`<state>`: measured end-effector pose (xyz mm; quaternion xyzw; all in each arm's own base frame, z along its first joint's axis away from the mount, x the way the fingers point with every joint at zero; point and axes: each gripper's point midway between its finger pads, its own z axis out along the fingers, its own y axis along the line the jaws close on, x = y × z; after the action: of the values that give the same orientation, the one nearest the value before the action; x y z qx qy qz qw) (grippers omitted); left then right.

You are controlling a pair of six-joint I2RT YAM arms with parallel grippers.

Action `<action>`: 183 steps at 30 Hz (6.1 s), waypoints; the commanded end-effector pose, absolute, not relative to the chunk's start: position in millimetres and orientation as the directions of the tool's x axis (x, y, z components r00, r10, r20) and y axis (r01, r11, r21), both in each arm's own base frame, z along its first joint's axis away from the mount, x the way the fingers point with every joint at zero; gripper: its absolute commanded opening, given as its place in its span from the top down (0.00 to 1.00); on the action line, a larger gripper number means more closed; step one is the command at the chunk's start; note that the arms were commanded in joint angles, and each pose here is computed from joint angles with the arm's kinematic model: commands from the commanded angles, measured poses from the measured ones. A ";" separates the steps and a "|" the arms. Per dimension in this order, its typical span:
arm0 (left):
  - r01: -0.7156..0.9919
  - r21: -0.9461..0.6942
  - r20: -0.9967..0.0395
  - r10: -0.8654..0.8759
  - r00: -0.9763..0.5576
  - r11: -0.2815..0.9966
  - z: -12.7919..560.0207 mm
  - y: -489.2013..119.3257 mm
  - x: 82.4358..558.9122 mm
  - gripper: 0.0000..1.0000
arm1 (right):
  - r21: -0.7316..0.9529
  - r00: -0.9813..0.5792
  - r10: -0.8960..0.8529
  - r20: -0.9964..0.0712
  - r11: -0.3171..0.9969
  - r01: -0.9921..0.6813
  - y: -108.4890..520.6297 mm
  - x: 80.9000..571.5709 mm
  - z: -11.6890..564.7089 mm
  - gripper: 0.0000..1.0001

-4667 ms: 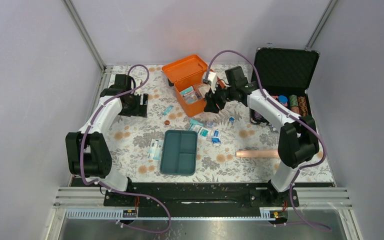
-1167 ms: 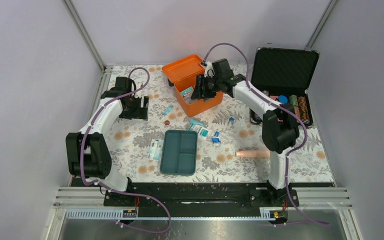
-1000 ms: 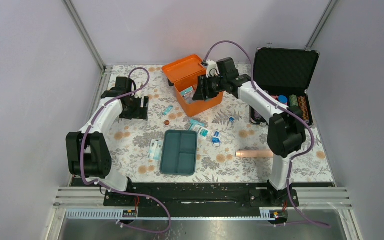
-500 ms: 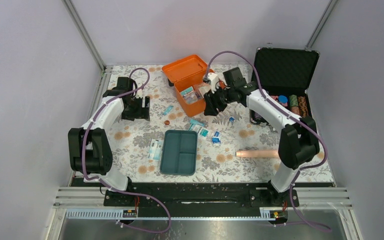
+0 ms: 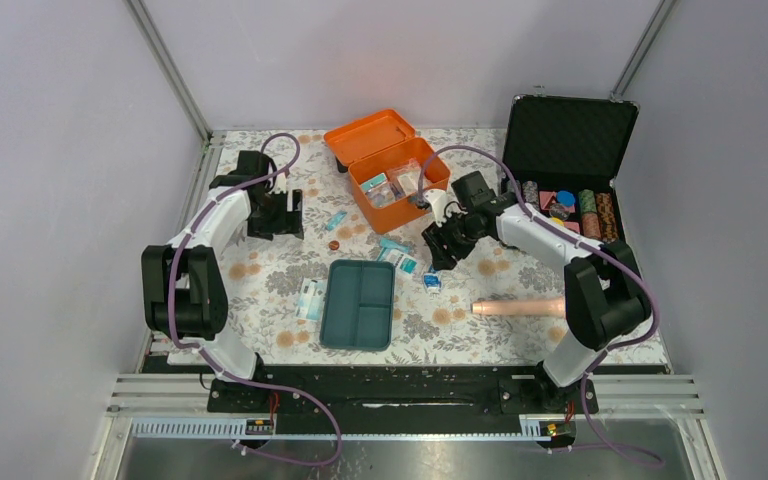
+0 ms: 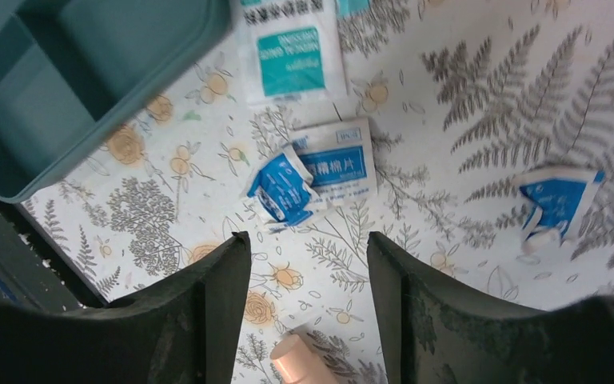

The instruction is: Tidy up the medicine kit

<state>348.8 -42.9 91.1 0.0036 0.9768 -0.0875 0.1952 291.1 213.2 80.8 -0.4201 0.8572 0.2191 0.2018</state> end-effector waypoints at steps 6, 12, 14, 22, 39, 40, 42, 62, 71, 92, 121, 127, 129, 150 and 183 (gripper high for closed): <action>0.056 -0.165 -0.465 -0.028 -0.885 0.985 111.6 -42.2 362.4 0.23 | 0.232 -0.738 -0.509 -0.443 0.730 -0.643 204.7 291.9 52.7 0.47; 0.058 -0.156 -0.470 -0.022 -0.883 0.986 110.6 -40.8 356.8 0.22 | 0.243 -0.740 -0.551 -0.387 0.713 -0.658 212.1 287.5 44.2 0.49; 0.060 -0.152 -0.475 -0.019 -0.880 0.987 111.8 -40.2 357.6 0.22 | 0.245 -0.726 -0.577 -0.374 0.694 -0.677 216.2 283.9 42.4 0.50; 0.059 -0.162 -0.494 -0.029 -0.869 0.985 118.0 -42.0 362.5 0.22 | 0.201 -0.705 -0.658 -0.263 0.678 -0.707 217.6 275.2 22.0 0.59; 0.108 -0.178 -0.617 -0.026 -0.787 0.978 162.7 -47.8 373.8 0.22 | 0.081 -0.475 -0.749 -0.462 0.498 -0.863 231.3 280.8 93.4 1.00; 0.127 -0.186 -0.639 -0.022 -0.768 0.974 170.9 -50.8 377.0 0.22 | 0.070 -0.448 -0.750 -0.486 0.478 -0.876 231.2 279.2 104.2 1.00; 0.188 -0.212 -0.688 -0.010 -0.726 0.959 187.4 -60.6 381.9 0.22 | 0.045 -0.412 -0.749 -0.519 0.457 -0.888 228.9 277.9 121.3 1.00; 0.751 -0.112 -0.936 0.185 -0.300 0.651 292.4 -192.0 357.1 0.01 | -0.199 -0.028 -0.542 -0.840 0.355 -0.913 265.5 338.6 277.7 1.00; 0.616 -0.226 -0.901 0.080 -0.427 0.755 285.1 -182.1 366.8 0.01 | -0.271 0.015 -0.385 -0.923 0.622 -0.734 278.1 426.2 320.0 1.00; 0.596 -0.315 -0.872 0.024 -0.490 0.738 259.6 -168.6 354.1 0.05 | -0.103 -0.156 -0.373 -0.914 0.588 -0.802 284.7 406.6 255.4 1.00; 0.073 -0.340 -0.693 -0.197 -0.694 0.937 161.0 -68.6 376.0 0.04 | -0.074 -0.255 -0.527 -0.811 0.524 -0.848 290.6 425.6 180.0 0.48; 0.031 -0.354 -0.650 -0.223 -0.727 0.935 147.7 -59.5 379.4 0.10 | -0.017 -0.211 -0.502 -0.839 0.411 -0.912 312.1 412.6 195.2 0.51; 0.024 -0.365 -0.640 -0.232 -0.733 0.931 144.1 -60.2 377.2 0.11 | -0.016 -0.174 -0.518 -0.837 0.341 -0.940 317.9 394.8 193.5 0.54; 0.234 -0.313 -0.547 0.027 -0.837 0.920 97.8 -105.0 328.5 0.37 | 0.267 -0.471 -0.564 -0.678 0.409 -0.873 294.7 266.4 108.3 0.33; -0.109 -0.434 -0.597 -0.376 -0.709 0.894 142.4 -16.4 360.9 0.25 | 0.274 -0.752 -0.403 -0.521 0.755 -0.595 410.8 257.6 28.5 0.49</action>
<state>361.6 -18.6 132.7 -0.1132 0.9194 -0.1666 0.3380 251.8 394.4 20.5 -0.3060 0.9059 0.2084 0.2056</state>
